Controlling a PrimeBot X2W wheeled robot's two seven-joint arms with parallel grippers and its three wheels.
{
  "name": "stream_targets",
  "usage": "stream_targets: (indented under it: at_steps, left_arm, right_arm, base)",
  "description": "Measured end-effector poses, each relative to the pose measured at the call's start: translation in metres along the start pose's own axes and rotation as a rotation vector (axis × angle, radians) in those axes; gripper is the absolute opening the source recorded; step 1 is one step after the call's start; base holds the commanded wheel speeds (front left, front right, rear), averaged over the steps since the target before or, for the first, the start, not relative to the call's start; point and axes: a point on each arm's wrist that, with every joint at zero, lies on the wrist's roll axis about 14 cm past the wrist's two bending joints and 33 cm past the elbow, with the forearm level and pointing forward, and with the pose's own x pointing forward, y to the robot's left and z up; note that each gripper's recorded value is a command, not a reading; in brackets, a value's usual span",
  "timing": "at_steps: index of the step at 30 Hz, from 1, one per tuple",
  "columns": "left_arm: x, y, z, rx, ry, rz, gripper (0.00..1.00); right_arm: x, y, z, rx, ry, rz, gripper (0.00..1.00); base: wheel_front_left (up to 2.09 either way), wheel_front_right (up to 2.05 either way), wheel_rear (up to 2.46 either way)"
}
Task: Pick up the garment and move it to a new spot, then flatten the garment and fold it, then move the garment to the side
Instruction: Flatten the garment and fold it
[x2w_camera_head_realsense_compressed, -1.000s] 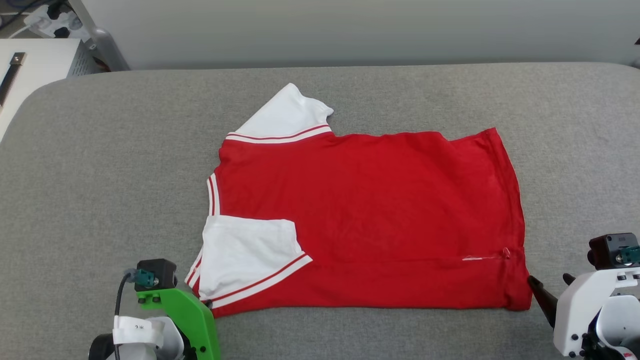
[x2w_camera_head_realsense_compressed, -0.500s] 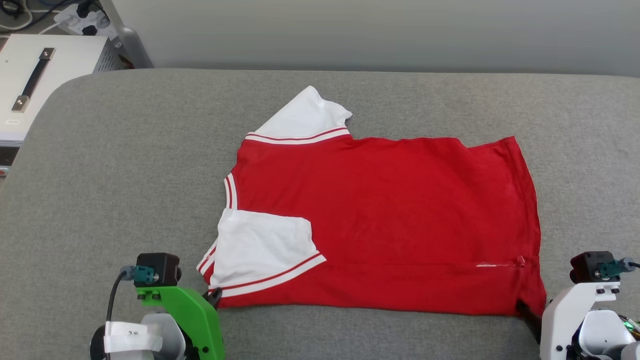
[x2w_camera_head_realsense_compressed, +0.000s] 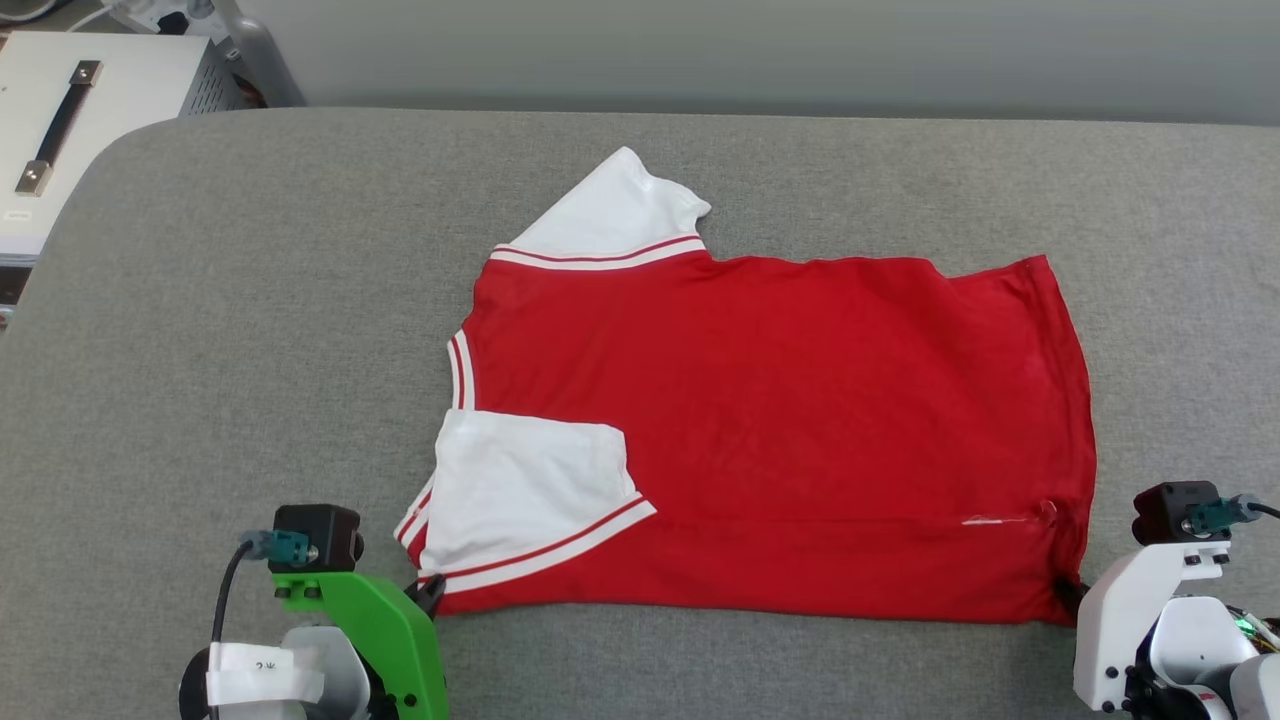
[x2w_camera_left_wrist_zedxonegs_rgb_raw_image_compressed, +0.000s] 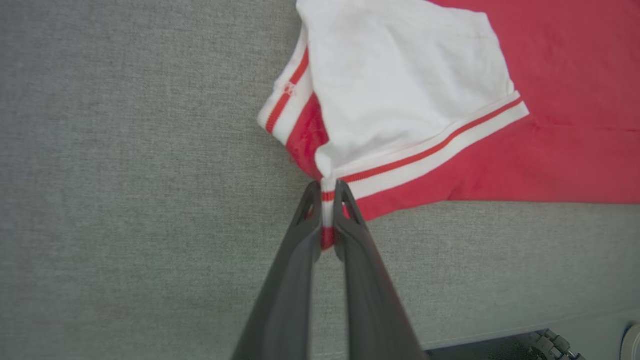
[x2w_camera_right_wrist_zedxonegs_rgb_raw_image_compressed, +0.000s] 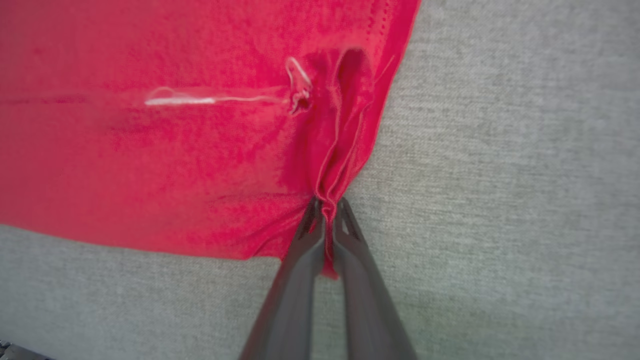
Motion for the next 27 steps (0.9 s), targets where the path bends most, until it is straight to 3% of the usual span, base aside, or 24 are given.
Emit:
stream_targets:
  at_steps: [10,27]
  left_arm:
    - [-0.01,-0.002,-0.004,0.014,-0.007,-0.008,0.0]
    - [-0.027,-0.008,-0.066,0.0,0.125,-0.029,0.0]
  right_arm:
    - [-0.021,-0.018,0.006,0.009,-0.058,-0.043,0.0]
    - [-0.068,-0.021,-0.043,0.084,0.013,-0.062,0.0]
  base:
    - [0.0,0.0,0.0]
    - [0.0,0.0,0.0]
